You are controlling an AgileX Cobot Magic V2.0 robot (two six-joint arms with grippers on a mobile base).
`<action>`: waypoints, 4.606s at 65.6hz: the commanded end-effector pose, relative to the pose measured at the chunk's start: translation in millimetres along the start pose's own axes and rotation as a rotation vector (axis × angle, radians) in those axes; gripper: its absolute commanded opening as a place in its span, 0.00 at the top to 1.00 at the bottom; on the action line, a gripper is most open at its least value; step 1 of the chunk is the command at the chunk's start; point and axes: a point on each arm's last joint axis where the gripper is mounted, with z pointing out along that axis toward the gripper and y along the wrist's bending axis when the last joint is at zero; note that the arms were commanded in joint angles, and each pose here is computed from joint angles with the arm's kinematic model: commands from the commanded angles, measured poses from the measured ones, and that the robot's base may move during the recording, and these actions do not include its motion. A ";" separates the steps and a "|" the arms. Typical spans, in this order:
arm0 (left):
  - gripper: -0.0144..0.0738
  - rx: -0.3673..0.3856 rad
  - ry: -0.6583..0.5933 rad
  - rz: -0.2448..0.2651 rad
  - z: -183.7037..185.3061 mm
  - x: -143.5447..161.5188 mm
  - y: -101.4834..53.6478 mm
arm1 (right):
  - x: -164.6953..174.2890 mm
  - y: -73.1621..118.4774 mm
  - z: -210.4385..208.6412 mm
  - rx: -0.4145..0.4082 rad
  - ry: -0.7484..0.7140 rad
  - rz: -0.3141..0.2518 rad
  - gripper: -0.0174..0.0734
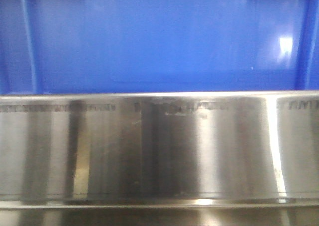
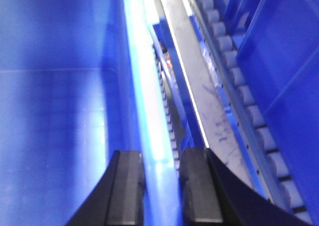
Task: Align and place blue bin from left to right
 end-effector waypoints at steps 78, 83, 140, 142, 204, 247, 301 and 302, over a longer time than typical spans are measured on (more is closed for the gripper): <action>0.73 0.034 -0.054 -0.040 -26.5 -19.0 -5.0 | -29.9 -5.3 -43.6 -0.117 -0.126 0.019 0.77; 0.95 0.031 -0.068 -0.036 -28.1 -20.4 -4.0 | -29.9 -5.3 -43.6 -0.117 -0.126 0.019 0.89; 0.96 0.316 -0.263 -0.010 -132.9 17.2 20.9 | 14.1 -46.2 -124.5 -0.366 -0.311 -0.051 0.89; 0.96 0.338 -0.273 0.002 -131.6 23.4 21.0 | 19.5 -47.8 -125.9 -0.387 -0.324 -0.060 0.89; 0.96 0.836 -0.735 0.069 -163.1 125.4 72.9 | 95.6 -104.8 -157.7 -0.658 -0.676 -0.225 0.90; 0.96 0.836 -0.735 0.069 -163.1 125.4 72.9 | 95.6 -104.8 -157.7 -0.658 -0.676 -0.225 0.90; 0.96 0.836 -0.735 0.069 -163.1 125.4 72.9 | 95.6 -104.8 -157.7 -0.658 -0.676 -0.225 0.90; 0.96 0.836 -0.735 0.069 -163.1 125.4 72.9 | 95.6 -104.8 -157.7 -0.658 -0.676 -0.225 0.90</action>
